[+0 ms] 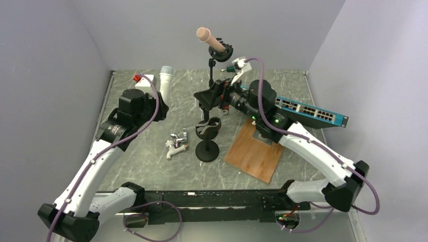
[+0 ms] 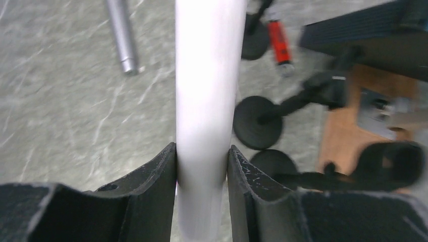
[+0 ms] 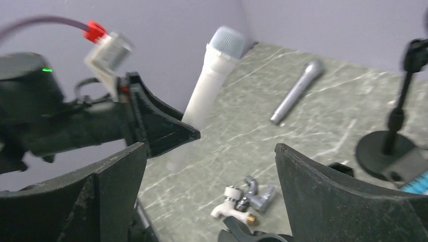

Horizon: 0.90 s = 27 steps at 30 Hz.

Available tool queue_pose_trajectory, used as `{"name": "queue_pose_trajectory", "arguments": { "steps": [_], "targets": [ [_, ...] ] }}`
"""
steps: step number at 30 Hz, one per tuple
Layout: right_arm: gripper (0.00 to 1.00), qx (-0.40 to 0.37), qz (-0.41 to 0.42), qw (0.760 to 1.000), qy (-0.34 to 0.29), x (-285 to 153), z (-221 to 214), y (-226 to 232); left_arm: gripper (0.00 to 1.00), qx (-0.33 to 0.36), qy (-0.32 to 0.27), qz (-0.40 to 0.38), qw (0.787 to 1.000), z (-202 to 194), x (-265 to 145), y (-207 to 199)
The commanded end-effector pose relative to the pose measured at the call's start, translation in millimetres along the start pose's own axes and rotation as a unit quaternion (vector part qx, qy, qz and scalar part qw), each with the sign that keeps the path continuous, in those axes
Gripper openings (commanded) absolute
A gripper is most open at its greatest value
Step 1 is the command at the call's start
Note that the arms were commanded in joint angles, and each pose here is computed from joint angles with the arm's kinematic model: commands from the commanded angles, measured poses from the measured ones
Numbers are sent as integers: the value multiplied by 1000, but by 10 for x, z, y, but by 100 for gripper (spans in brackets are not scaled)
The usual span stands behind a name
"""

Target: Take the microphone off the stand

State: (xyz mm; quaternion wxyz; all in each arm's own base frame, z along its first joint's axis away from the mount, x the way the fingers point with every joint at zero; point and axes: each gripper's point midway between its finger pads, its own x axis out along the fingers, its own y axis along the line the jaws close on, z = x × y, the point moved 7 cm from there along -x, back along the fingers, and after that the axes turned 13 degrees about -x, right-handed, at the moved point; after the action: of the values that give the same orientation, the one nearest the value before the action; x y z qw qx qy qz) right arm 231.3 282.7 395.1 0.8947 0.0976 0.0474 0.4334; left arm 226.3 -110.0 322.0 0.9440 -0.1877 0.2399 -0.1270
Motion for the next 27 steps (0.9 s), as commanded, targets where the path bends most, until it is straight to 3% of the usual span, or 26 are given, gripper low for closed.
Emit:
{"name": "queue_pose_trajectory", "arguments": {
  "steps": [1,5,9,11,20,27],
  "targets": [
    [100,-54,-89,993,-56,-323,278,-193,0,-44,42,87,994,-246,465,622],
    [100,-60,-95,991,-72,-463,292,-234,0,-119,134,139,974,-568,870,1212],
    [100,-62,-98,990,-79,-549,304,-238,0,-152,130,175,964,-408,1135,1589],
    [100,-62,-99,990,-81,-565,315,-237,0,-147,127,195,961,-154,1313,1747],
    [100,-74,-120,987,-79,-726,386,-254,0,-84,192,159,965,219,2261,2082],
    [100,-84,-152,982,-80,-845,430,-311,0,-108,222,129,960,286,2646,2334]
  ]
}}
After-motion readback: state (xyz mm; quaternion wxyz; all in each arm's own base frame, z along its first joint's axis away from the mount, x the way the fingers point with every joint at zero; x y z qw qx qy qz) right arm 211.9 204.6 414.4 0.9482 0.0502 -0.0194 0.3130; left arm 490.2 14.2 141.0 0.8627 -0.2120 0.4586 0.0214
